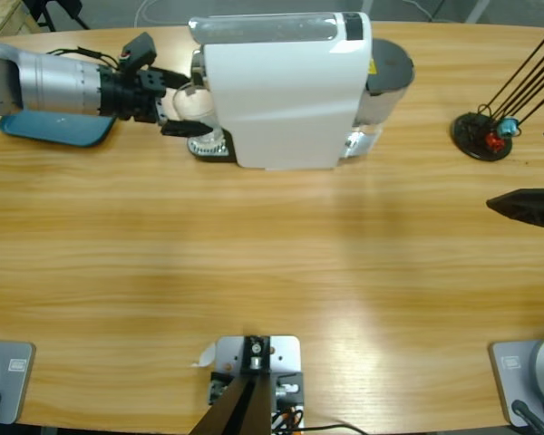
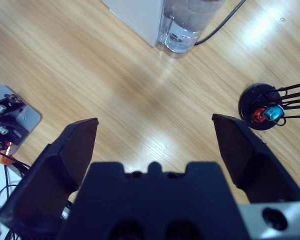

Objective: Pour coffee

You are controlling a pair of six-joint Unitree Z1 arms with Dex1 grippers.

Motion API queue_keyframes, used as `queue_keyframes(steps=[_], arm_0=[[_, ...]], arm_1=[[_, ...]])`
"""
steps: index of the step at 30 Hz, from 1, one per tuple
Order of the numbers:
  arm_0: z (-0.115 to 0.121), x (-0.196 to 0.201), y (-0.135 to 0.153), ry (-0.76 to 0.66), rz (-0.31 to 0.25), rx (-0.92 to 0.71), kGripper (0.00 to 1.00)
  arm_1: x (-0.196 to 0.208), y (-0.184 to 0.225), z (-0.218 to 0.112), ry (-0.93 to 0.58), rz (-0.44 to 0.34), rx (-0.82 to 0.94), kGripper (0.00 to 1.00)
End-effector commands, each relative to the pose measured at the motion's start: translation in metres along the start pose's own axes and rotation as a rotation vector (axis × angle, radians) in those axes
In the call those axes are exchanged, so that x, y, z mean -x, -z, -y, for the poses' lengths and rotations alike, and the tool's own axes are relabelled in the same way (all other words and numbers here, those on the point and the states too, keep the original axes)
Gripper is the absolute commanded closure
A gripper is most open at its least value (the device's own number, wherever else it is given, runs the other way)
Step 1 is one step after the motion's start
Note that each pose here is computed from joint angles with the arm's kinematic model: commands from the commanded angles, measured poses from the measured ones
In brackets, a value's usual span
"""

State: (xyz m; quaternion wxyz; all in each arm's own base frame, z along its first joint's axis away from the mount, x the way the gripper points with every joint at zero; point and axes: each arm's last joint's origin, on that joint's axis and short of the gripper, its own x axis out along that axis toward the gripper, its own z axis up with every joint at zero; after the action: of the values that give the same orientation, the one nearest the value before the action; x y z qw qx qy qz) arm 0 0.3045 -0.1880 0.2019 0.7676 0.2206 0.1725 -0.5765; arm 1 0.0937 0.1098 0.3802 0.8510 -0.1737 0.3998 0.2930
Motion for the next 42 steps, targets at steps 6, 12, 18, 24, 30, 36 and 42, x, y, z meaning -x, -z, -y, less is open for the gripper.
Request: queue_keyframes(steps=[6,12,18,24,30,36,42], arm_0=[[0.058,0.082,-0.016,-0.108,0.004,0.119,0.032],[0.085,0.126,-0.025,-0.207,-0.089,0.26,0.032],[0.099,0.127,-0.031,-0.163,-0.125,0.276,0.032],[0.104,0.13,-0.033,-0.159,-0.115,0.268,0.032],[0.105,0.137,-0.035,-0.211,-0.108,0.306,0.032],[0.109,0.142,-0.034,-0.224,-0.101,0.3,0.032],[0.11,0.143,-0.033,-0.224,-0.1,0.3,0.032]], arm_1=[[0.018,-0.019,0.004,0.045,0.053,-0.042,0.0],[0.013,-0.079,0.028,0.144,0.098,-0.186,0.0],[-0.04,-0.172,0.039,0.112,-0.028,-0.088,0.533],[-0.091,-0.222,0.041,0.046,-0.063,-0.02,1.0],[-0.124,-0.228,0.039,0.024,-0.136,-0.117,1.0],[-0.138,-0.229,0.039,0.022,-0.179,-0.126,1.0],[-0.148,-0.225,0.038,0.018,-0.23,-0.127,1.0]])
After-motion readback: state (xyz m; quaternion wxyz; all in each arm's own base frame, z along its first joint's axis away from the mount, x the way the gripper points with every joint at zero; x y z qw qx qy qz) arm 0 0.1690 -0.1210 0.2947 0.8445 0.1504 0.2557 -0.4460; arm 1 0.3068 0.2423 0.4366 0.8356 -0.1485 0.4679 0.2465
